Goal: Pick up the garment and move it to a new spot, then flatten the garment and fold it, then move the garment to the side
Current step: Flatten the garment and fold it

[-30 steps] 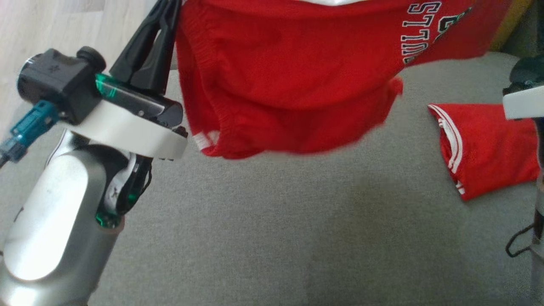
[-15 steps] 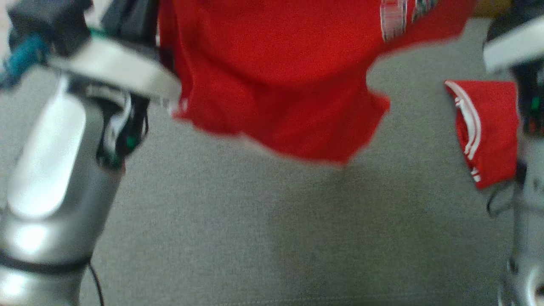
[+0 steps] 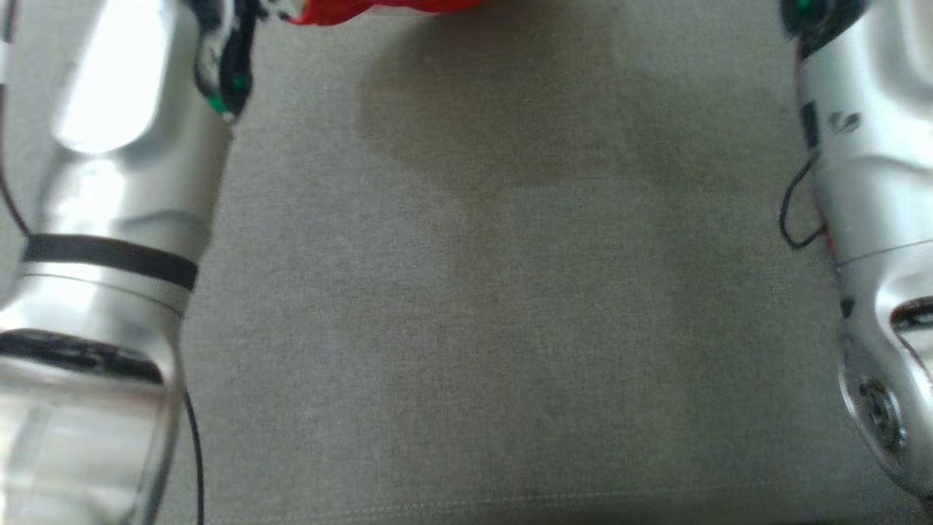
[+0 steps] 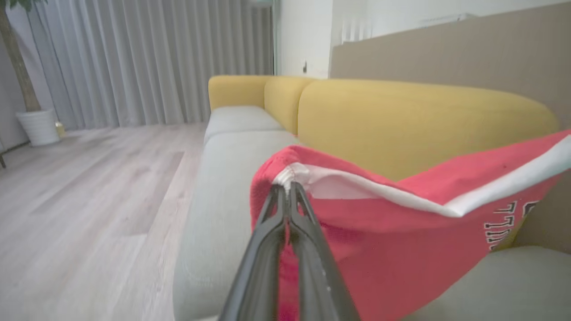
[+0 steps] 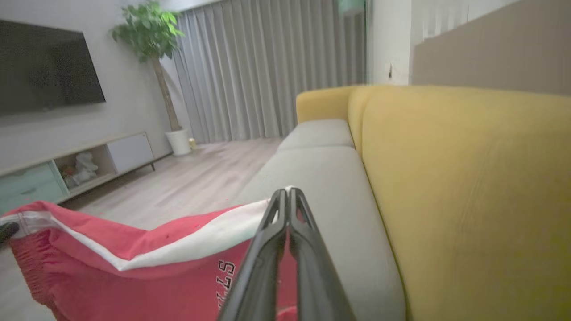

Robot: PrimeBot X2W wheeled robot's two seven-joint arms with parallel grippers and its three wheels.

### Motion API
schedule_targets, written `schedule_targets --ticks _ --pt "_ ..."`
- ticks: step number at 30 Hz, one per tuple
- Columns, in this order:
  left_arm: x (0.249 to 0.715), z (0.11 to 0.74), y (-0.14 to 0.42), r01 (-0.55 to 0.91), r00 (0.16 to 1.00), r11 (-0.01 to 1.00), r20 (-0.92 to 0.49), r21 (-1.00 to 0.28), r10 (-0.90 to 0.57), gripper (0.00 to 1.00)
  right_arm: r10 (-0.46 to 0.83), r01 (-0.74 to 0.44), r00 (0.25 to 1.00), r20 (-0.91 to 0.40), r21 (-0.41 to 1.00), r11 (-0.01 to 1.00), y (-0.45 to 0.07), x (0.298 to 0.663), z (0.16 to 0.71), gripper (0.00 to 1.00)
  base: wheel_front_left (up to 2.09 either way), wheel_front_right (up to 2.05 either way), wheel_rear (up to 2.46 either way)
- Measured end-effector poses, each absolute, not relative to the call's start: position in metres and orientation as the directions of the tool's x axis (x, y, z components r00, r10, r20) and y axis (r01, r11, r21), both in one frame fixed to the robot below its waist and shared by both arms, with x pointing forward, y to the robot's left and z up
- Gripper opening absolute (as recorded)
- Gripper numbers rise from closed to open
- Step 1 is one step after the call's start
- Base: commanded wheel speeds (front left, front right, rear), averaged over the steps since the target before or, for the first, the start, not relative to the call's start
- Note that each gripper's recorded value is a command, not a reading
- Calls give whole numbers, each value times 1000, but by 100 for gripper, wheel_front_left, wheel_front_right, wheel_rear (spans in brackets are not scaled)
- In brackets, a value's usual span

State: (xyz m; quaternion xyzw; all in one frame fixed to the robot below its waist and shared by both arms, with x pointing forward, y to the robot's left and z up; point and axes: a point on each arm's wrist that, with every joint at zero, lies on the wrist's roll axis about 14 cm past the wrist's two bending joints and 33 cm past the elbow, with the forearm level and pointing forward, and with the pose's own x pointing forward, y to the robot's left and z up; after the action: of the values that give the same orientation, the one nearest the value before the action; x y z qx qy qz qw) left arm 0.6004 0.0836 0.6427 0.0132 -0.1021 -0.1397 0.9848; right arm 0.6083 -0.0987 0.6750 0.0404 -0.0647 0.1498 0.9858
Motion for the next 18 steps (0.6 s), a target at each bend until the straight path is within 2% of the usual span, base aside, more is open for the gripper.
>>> schedule_targets --ticks 5,9,14,18 --pt "602 567 76 277 961 961 12 -20 -277 0 275 -268 958 -79 86 959 -104 613 589 0 0 0 0" --pt "598 510 84 236 961 967 -123 -99 -247 0 292 -271 939 -182 129 954 -98 611 538 0 0 0 0" --pt "578 447 92 193 941 967 -249 -165 -231 0 290 -234 907 -307 204 950 -97 586 457 0 0 0 0" --pt "560 433 88 199 935 958 -254 -205 -248 0 282 -199 895 -346 258 946 -98 556 416 0 0 0 0"
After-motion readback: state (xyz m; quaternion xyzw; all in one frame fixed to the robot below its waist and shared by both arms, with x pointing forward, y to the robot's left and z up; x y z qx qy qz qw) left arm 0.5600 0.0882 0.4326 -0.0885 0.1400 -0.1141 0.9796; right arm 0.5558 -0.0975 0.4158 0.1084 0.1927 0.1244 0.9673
